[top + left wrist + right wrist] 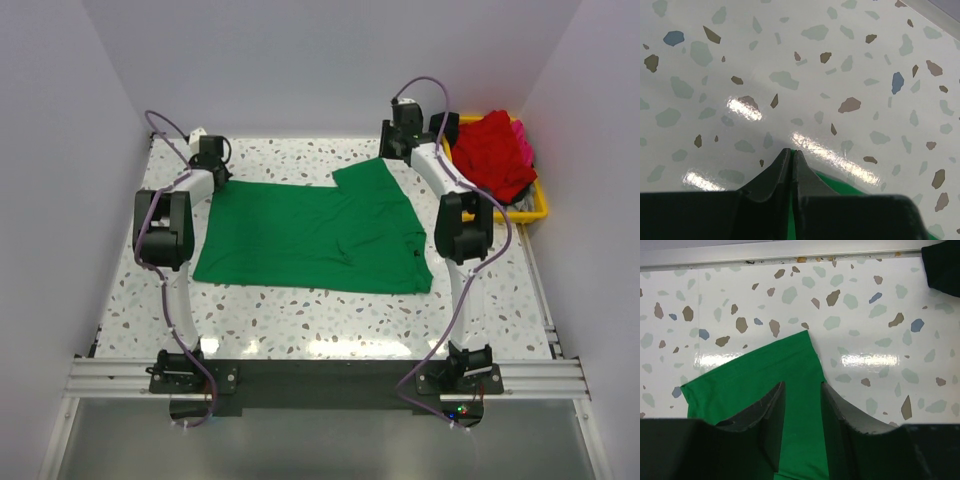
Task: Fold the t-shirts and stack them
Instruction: Fold the tshirt
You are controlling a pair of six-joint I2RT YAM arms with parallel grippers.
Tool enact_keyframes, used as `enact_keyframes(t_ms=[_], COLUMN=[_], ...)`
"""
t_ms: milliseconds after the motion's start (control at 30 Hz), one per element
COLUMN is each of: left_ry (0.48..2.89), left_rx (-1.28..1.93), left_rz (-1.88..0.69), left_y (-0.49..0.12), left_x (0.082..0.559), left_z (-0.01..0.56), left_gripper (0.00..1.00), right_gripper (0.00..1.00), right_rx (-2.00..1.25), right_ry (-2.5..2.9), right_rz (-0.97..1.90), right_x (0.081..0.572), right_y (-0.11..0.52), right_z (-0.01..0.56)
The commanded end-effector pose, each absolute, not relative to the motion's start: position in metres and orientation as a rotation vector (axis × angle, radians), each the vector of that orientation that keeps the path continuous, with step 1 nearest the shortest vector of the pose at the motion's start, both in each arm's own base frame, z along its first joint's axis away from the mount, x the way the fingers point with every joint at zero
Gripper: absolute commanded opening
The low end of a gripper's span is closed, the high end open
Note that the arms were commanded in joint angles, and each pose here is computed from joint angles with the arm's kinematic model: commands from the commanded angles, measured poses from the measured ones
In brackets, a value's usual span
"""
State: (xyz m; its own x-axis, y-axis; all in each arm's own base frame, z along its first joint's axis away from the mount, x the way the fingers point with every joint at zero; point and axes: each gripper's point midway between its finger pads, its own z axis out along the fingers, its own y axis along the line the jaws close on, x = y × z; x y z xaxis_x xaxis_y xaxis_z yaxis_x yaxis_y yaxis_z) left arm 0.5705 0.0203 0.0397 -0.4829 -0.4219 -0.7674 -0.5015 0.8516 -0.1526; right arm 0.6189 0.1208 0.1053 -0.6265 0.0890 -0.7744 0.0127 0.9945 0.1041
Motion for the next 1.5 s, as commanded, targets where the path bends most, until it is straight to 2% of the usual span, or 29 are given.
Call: enact_keyframes(t_ms=[0,433,933,1167,1333,1467], left_ry=[2.073,2.070,2.080,2.087,2.088,2.088], left_rx=[-0.648,-0.648,-0.645,-0.646,-0.646,-0.644], left_rz=[0.084,0.080,0.079,0.075,0.075,0.071], left_y=[0.019,0.019,0.018,0.018,0.018,0.017], left_x=[0.579,0.580,0.579,0.578,0.577,0.578], left_z=[0.066,0.065,0.060,0.056,0.055,0.054], left_gripper=[0.00,0.00,0.00,0.00,0.00,0.00], right_gripper=[0.38,0.43,0.41,0.35,0.27,0.16], right_rx=[0.079,0.084,0.084,0.080,0.098,0.111], right_ry=[2.222,2.212,2.262,2.273,2.271,2.245], right_rz=[0.085,0.092,0.138,0.158,0.152,0.137], right_x=[0.631,0.657,0.654,0.650,0.648,0.647], right_y=[0.116,0.122,0.130,0.138,0.137,0.133], right_z=[0.099,0.062,0.039,0.036,0.037,0.055])
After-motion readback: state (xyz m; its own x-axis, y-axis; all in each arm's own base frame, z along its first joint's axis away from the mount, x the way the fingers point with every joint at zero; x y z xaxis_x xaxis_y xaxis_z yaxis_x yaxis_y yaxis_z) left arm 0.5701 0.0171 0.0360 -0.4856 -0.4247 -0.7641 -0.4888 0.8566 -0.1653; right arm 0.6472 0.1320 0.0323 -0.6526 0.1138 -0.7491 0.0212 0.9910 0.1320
